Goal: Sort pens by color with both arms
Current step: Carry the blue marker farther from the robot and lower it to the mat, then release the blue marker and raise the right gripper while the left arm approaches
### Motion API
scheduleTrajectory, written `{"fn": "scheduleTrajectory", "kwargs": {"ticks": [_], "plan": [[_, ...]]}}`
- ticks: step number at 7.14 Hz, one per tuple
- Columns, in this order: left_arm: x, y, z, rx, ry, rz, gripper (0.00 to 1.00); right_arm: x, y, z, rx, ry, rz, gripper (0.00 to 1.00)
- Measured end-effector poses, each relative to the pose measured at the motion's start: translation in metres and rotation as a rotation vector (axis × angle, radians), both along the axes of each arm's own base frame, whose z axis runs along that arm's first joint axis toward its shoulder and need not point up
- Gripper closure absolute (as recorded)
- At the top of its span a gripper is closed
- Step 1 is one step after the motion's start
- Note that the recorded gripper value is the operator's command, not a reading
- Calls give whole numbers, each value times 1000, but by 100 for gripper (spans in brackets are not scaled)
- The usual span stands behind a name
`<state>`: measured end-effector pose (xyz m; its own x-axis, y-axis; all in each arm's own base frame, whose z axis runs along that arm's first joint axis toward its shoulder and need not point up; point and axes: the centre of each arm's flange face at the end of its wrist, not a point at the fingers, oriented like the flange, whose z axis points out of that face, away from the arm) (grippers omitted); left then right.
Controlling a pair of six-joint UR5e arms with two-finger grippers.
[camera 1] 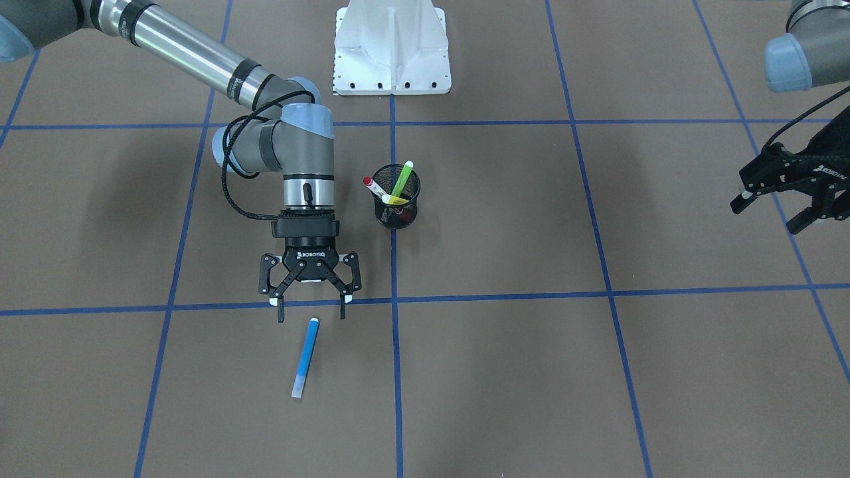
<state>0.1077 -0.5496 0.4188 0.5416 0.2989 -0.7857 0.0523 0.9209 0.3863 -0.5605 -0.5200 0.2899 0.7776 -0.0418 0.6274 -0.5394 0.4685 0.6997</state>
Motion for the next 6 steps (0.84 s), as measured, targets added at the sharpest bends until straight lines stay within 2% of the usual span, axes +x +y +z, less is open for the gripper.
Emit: {"fn": "scheduleTrajectory", "kwargs": {"ticks": [2,3,4,6], "plan": [[5,-9,-26,-20,29,-33,0,18,-20,-16,-33,-65,-77,1],[11,-12,-39,-32,44,-43,0,33,-37,-18,-76,-82,-131,1],[19,-14,-49,-47,57,-47,0,52,-55,-18,-140,-77,-179,1],[50,-21,-83,-110,67,-38,0,99,-76,-31,-303,-58,-300,1]]}}
